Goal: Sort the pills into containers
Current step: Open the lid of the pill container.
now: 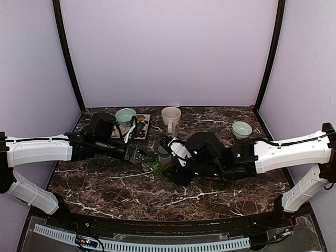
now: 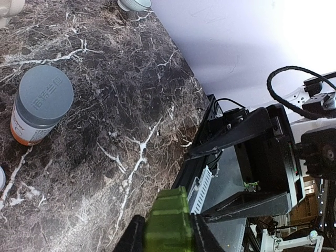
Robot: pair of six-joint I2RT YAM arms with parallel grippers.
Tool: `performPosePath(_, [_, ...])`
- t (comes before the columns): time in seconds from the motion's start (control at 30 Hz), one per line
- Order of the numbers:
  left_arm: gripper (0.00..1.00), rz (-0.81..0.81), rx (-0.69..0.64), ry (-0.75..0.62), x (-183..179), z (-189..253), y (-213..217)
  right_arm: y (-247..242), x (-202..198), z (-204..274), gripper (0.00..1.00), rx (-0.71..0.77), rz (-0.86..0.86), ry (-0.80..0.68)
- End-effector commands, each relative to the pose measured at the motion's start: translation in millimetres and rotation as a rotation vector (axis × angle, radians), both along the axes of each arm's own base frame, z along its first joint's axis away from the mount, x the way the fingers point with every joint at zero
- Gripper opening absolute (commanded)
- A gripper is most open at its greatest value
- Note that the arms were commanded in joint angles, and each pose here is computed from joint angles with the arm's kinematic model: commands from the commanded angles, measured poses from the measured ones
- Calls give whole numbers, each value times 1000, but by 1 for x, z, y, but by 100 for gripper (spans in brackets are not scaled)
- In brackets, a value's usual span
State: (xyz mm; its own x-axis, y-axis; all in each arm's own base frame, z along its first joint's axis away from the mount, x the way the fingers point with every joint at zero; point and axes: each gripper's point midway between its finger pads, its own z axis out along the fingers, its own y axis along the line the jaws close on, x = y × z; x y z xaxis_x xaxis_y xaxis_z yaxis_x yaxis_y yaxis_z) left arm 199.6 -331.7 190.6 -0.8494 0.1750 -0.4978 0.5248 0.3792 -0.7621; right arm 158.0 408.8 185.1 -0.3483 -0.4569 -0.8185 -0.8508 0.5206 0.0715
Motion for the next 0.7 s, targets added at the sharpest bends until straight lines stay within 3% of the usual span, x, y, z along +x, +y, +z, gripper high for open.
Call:
performPosePath(0.0, [0,10,8,19,-1,-2,3,0,4,0,58,-97,-48,-122])
performPosePath(0.67, [0,45,26,60,3,-6,4,20,-10,-5,62,-153,-15,-182])
